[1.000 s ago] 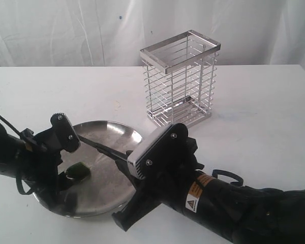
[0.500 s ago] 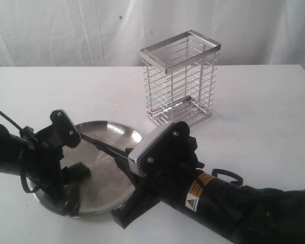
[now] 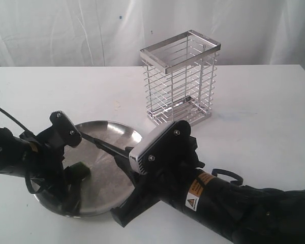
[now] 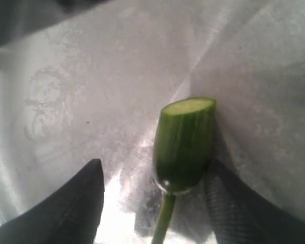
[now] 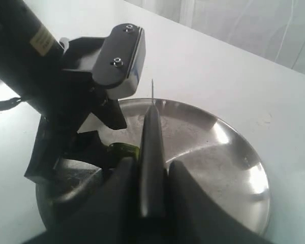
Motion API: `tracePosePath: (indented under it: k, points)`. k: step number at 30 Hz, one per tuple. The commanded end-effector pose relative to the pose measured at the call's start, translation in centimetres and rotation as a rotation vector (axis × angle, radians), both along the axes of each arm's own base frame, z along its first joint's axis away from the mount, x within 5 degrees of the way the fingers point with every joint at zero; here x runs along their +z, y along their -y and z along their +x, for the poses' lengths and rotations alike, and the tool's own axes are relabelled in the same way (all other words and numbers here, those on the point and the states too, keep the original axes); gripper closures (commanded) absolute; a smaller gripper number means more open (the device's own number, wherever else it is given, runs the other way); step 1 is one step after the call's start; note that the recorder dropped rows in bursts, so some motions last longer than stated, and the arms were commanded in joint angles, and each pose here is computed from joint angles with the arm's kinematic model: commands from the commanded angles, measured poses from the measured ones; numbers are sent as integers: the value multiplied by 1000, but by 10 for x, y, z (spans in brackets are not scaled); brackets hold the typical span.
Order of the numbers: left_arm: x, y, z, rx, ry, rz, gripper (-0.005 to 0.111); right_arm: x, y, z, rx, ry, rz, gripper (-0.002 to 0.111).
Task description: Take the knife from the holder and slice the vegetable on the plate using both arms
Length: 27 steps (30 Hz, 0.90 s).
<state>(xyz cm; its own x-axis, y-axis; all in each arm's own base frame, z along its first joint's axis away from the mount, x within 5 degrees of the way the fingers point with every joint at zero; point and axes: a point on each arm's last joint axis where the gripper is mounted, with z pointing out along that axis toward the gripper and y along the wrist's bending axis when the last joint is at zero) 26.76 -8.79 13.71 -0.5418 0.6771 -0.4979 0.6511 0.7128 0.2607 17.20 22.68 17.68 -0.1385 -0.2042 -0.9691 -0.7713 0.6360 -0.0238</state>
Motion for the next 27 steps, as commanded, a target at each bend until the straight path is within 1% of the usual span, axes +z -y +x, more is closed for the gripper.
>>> tracePosePath:
  k: [1, 5, 7, 8, 12, 17, 22, 24, 27]
  points:
    - [-8, 1, -4, 26, -53, -12, 48, 3, -1, 0, -2, 18, 27, 108]
    - [-10, 1, -6, 81, -94, -42, 66, 3, -1, 0, -2, 18, 27, 108]
    - [-11, 1, -7, 116, -120, -59, 72, 3, -1, 0, -2, 18, 27, 108]
    - [-11, 1, -9, 141, -142, -72, 72, 3, -1, 0, -2, 18, 27, 108]
    - [-11, 2, -10, 230, -207, -115, 72, 3, -1, 0, -2, 18, 27, 108]
    - [-9, 4, -9, 310, -243, -161, 72, 3, 0, 0, -3, 17, 28, 108]
    - [-9, 4, -9, 314, -248, -162, 71, 3, 0, 0, -3, 17, 28, 108]
    - [-7, 4, -9, 331, -248, -173, 64, 3, 0, 0, -3, 14, 24, 108]
    - [2, 4, -8, 328, -221, -189, 49, 3, 0, 0, 0, 16, 18, 108]
